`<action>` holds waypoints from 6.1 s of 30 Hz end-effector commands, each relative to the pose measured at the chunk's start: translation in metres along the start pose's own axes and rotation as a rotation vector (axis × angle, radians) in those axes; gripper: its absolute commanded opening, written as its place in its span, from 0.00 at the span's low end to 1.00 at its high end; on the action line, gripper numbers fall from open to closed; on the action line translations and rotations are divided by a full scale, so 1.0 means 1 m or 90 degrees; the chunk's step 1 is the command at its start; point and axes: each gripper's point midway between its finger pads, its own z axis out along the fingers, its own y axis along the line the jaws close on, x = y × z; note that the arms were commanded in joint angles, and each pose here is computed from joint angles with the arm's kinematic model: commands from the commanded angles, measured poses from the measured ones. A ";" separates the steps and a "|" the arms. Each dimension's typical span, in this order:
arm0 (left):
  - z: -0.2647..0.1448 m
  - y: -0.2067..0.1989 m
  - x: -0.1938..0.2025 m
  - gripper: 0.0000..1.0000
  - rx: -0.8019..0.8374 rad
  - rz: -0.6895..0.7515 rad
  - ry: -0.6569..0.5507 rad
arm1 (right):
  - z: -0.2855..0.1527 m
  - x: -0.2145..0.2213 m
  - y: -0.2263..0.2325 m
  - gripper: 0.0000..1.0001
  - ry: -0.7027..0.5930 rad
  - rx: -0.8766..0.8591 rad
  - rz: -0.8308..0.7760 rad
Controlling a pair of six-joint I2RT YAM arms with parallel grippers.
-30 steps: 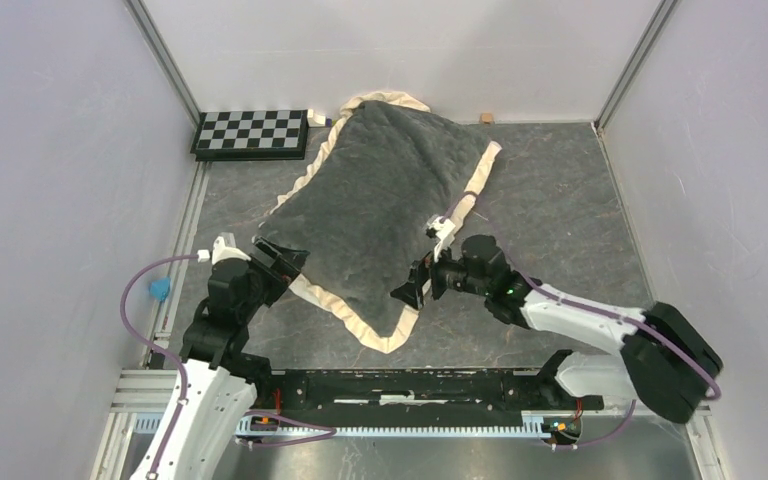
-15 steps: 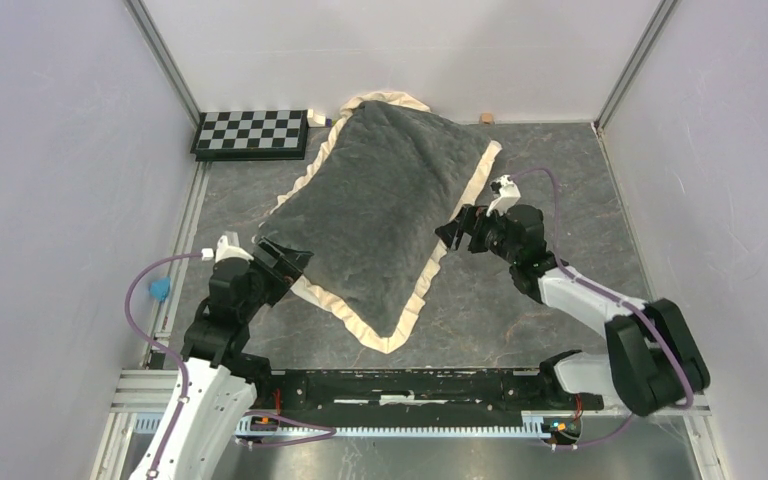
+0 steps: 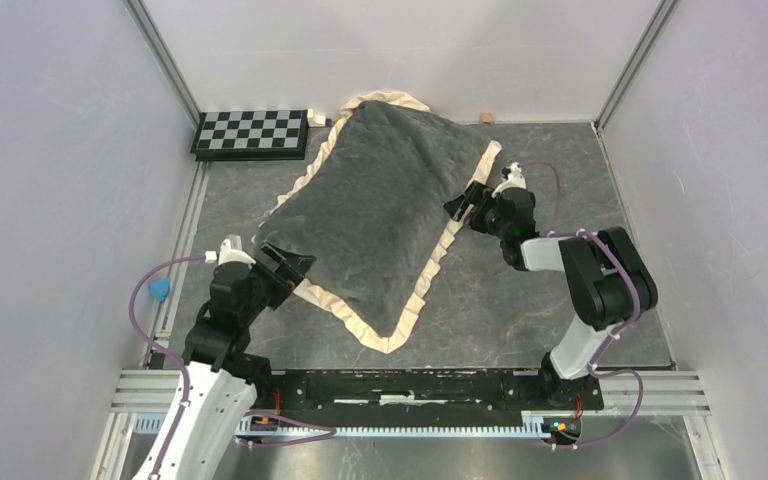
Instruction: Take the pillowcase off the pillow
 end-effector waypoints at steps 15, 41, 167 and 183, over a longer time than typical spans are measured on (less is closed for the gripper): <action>0.007 -0.004 0.004 1.00 0.015 -0.004 0.015 | 0.003 -0.048 0.069 0.38 -0.089 -0.253 0.081; -0.013 -0.104 0.031 0.99 0.222 0.219 0.094 | -0.204 -0.183 0.081 0.00 -0.393 -0.025 0.020; 0.019 -0.054 0.097 0.96 0.050 0.057 0.236 | -0.184 0.163 0.217 0.84 0.229 -0.358 -0.648; 0.008 -0.019 0.076 1.00 -0.044 0.011 0.155 | -0.233 0.225 0.227 0.82 0.317 -0.598 -0.556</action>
